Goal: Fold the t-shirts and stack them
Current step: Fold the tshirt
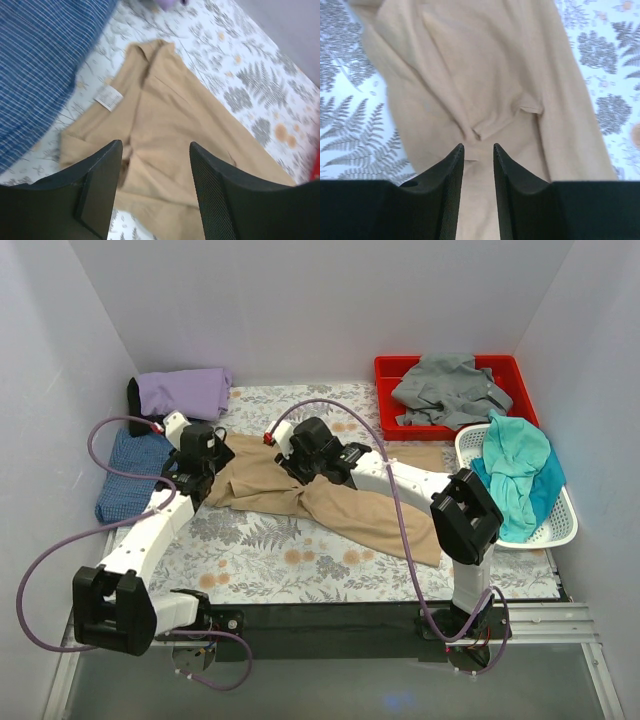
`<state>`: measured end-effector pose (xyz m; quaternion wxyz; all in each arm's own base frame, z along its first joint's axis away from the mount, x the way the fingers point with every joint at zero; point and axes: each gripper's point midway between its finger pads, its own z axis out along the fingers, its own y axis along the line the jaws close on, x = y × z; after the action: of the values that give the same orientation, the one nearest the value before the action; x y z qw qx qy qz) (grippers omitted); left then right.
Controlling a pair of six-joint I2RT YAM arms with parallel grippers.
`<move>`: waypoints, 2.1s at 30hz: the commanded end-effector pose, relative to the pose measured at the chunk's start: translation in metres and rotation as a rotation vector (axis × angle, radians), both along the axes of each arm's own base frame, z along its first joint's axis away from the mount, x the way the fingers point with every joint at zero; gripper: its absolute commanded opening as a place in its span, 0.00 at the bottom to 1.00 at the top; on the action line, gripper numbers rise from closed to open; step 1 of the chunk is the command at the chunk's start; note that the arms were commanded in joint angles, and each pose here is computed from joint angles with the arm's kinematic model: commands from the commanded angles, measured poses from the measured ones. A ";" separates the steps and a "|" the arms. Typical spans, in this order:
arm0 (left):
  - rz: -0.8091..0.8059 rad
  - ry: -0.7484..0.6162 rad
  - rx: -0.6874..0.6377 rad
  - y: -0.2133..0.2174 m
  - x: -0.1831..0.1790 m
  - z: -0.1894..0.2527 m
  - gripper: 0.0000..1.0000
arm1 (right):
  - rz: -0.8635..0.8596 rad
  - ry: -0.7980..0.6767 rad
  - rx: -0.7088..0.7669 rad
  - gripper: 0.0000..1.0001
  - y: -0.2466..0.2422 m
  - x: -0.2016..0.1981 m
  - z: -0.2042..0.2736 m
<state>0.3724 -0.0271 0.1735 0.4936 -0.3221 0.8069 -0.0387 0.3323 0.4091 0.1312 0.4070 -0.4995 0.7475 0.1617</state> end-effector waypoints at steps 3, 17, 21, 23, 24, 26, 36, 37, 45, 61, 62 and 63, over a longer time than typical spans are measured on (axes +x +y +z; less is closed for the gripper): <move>-0.178 0.147 -0.122 -0.037 -0.035 -0.051 0.54 | -0.008 0.233 0.123 0.37 0.017 -0.031 -0.009; -0.201 0.162 -0.195 -0.048 -0.047 -0.057 0.54 | -0.238 0.537 0.174 0.43 0.007 -0.056 -0.056; -0.218 0.206 -0.262 -0.056 -0.064 -0.074 0.55 | -0.282 0.581 0.195 0.44 0.003 -0.062 -0.060; -0.207 0.225 -0.278 -0.056 -0.071 -0.080 0.55 | -0.290 0.589 0.217 0.44 0.003 -0.064 -0.056; -0.200 0.238 -0.282 -0.056 -0.075 -0.086 0.55 | -0.299 0.593 0.212 0.44 0.000 -0.066 -0.060; -0.189 0.250 -0.284 -0.054 -0.078 -0.091 0.56 | -0.294 0.591 0.228 0.44 0.001 -0.066 -0.058; -0.134 0.246 -0.256 -0.041 -0.077 -0.101 0.59 | -0.235 0.569 0.312 0.44 0.012 -0.059 -0.046; -0.135 0.239 -0.257 -0.041 -0.076 -0.099 0.59 | -0.231 0.570 0.316 0.44 0.013 -0.059 -0.046; -0.146 0.248 -0.262 -0.043 -0.074 -0.102 0.59 | -0.238 0.591 0.325 0.36 0.016 -0.047 -0.053; -0.111 0.208 -0.228 -0.032 -0.065 -0.078 0.59 | -0.120 0.508 0.405 0.01 0.029 -0.040 -0.001; -0.103 0.183 -0.211 -0.028 -0.060 -0.068 0.59 | -0.114 0.489 0.426 0.01 0.031 -0.033 0.012; -0.100 0.174 -0.202 -0.027 -0.059 -0.064 0.59 | -0.110 0.485 0.435 0.01 0.032 -0.031 0.018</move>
<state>0.2978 -0.0654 0.0736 0.3347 -0.3306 0.8734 -0.1262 0.2818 0.4241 0.0781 0.2529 -0.2886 0.8463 0.3695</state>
